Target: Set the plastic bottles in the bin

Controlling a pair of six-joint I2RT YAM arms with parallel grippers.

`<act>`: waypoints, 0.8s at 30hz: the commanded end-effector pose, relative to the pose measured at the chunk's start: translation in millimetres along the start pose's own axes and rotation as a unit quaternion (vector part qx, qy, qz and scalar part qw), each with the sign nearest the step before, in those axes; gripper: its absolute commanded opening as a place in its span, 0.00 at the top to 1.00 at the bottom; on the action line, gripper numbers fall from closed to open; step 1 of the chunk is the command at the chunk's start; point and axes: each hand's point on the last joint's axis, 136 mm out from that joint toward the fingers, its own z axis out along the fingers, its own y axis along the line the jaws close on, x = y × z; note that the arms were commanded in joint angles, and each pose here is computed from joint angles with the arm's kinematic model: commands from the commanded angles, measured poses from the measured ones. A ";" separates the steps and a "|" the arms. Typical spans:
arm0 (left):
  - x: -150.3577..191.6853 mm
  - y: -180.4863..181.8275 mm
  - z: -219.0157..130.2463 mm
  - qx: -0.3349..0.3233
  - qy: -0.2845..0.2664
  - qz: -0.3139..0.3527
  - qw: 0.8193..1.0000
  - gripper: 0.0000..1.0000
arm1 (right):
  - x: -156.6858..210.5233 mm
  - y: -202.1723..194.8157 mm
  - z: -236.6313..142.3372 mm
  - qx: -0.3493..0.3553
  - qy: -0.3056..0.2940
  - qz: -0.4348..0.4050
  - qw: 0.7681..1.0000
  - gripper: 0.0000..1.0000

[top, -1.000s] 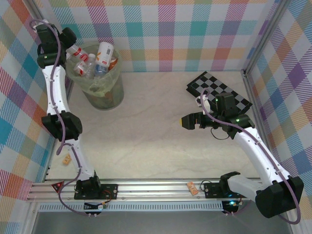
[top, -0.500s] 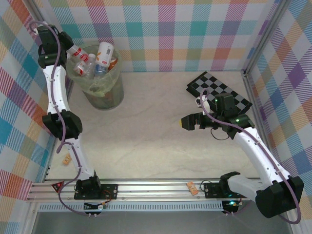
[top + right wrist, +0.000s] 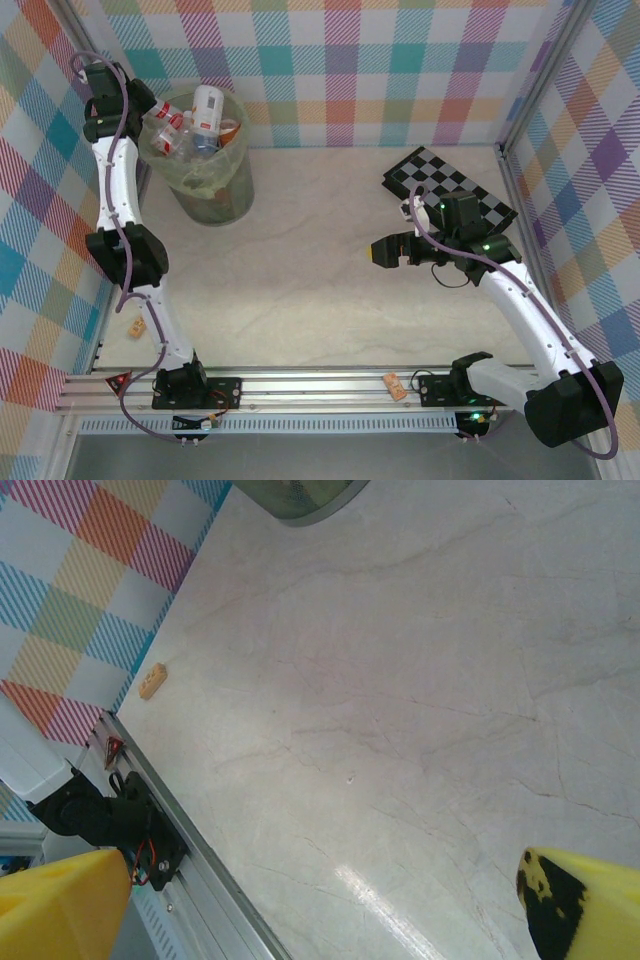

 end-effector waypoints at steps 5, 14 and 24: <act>32.9 12.0 -1.1 -0.001 0.062 -0.001 0.998 0.69 | -1.4 6.8 2.5 -0.014 0.002 -0.007 1.000 0.01; 39.4 15.7 -4.7 -0.003 0.067 0.001 0.998 0.63 | -2.6 8.3 0.4 -0.012 -0.002 -0.013 1.000 0.01; -12.3 -13.0 -45.2 0.027 0.017 0.020 0.999 0.42 | -8.4 4.5 3.1 -0.005 -0.011 -0.010 1.000 0.01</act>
